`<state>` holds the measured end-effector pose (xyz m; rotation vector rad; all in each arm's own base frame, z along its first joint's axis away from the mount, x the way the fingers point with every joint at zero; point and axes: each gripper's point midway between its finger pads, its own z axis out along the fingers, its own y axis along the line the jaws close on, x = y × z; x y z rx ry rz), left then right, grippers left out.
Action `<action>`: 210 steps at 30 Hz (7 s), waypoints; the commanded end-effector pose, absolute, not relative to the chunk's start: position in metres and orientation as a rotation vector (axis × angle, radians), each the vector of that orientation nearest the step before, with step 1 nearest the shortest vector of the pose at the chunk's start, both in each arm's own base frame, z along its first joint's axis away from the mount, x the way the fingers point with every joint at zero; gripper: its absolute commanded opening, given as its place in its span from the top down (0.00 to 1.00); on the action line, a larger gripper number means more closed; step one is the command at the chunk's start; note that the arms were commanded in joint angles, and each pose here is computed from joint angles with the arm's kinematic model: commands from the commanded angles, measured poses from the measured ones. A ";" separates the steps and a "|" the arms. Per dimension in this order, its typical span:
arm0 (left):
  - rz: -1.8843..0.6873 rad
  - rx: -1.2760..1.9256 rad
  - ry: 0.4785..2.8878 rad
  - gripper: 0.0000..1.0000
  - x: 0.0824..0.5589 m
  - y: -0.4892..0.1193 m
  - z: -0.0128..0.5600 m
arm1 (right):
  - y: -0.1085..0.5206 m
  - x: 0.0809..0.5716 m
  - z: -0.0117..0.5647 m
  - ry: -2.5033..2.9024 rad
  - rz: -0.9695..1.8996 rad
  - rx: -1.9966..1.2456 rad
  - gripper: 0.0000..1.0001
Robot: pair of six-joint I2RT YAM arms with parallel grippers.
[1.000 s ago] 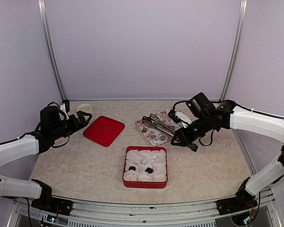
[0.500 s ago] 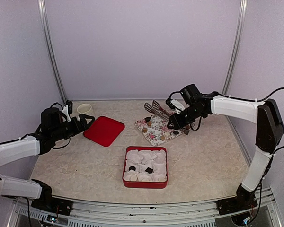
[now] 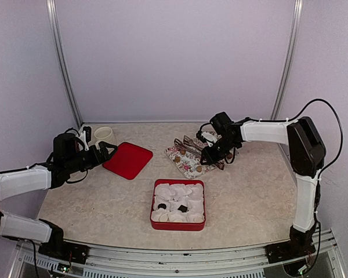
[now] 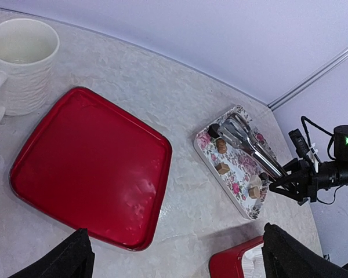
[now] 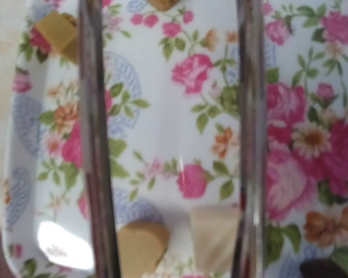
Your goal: Pack the chocolate
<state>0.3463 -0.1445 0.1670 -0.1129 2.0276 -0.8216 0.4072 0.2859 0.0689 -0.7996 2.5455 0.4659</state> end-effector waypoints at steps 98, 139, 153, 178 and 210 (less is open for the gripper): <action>-0.835 -0.085 2.010 0.01 0.351 -0.144 0.174 | 0.244 0.158 0.157 2.639 0.670 -0.959 0.84; -0.807 -0.081 2.018 0.01 0.351 -0.141 0.171 | 0.236 0.114 0.114 2.809 0.440 -1.136 0.73; -0.811 -0.081 2.021 0.01 0.352 -0.142 0.170 | 0.252 0.132 0.138 2.700 0.464 -1.117 0.69; -0.841 -0.077 2.014 0.01 0.350 -0.146 0.171 | 0.211 0.325 0.175 2.400 0.432 -0.613 0.63; -0.861 -0.077 2.034 0.01 0.349 -0.148 0.156 | 0.117 0.329 0.074 2.656 0.314 -0.355 0.62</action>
